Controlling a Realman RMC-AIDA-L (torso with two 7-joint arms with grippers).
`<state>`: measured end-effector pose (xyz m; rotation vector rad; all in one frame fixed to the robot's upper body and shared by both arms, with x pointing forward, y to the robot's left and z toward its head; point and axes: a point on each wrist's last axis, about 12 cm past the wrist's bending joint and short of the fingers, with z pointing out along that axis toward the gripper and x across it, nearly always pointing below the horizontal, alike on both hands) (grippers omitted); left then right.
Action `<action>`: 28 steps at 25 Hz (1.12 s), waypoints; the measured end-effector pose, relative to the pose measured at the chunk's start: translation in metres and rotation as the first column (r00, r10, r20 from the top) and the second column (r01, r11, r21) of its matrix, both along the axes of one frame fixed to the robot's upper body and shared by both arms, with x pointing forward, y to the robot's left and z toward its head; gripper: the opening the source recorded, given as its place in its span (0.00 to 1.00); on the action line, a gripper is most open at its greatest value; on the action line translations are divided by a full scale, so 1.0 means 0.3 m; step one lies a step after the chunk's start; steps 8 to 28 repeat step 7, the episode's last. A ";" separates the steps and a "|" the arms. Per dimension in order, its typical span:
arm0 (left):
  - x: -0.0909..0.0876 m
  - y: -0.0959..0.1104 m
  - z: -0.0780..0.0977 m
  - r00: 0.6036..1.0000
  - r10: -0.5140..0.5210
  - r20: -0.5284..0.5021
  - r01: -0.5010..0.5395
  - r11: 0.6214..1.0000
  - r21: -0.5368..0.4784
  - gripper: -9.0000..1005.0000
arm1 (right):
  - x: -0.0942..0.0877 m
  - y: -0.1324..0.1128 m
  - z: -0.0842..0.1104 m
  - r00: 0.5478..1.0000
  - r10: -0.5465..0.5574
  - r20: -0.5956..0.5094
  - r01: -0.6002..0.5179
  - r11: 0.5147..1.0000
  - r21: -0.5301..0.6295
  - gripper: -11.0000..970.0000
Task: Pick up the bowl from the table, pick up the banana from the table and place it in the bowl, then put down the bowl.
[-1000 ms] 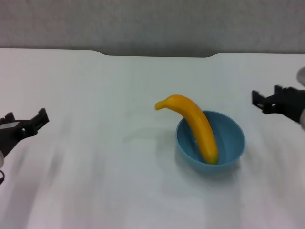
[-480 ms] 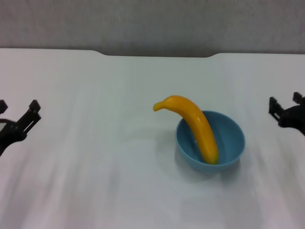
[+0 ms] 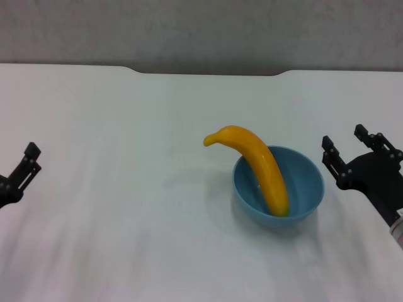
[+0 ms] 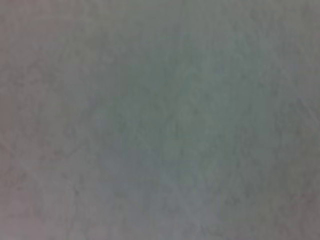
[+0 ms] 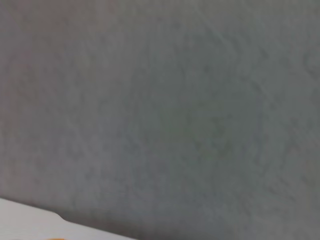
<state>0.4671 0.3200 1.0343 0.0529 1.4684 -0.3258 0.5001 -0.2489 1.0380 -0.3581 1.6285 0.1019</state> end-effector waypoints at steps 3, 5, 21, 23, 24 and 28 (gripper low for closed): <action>0.002 -0.004 -0.010 1.000 -0.017 0.003 0.017 1.000 0.006 0.89 | -0.027 0.011 -0.020 0.998 0.044 0.054 -0.043 0.999 -0.007 0.65; 0.004 -0.005 -0.020 1.000 -0.021 -0.005 0.021 1.000 0.003 0.89 | -0.032 0.014 -0.028 0.996 0.058 0.065 -0.057 0.998 -0.012 0.65; 0.006 -0.006 -0.033 0.999 -0.020 -0.025 0.020 1.000 -0.009 0.89 | -0.050 0.023 -0.041 0.991 0.097 0.095 -0.095 0.995 -0.022 0.65; 0.006 -0.006 -0.033 0.999 -0.020 -0.025 0.020 1.000 -0.009 0.89 | -0.050 0.023 -0.041 0.991 0.097 0.095 -0.095 0.995 -0.022 0.65; 0.006 -0.006 -0.033 0.999 -0.020 -0.025 0.020 1.000 -0.009 0.89 | -0.050 0.023 -0.041 0.991 0.097 0.095 -0.095 0.995 -0.022 0.65; 0.006 -0.006 -0.033 0.999 -0.020 -0.025 0.020 1.000 -0.009 0.89 | -0.050 0.023 -0.041 0.991 0.097 0.095 -0.095 0.995 -0.022 0.65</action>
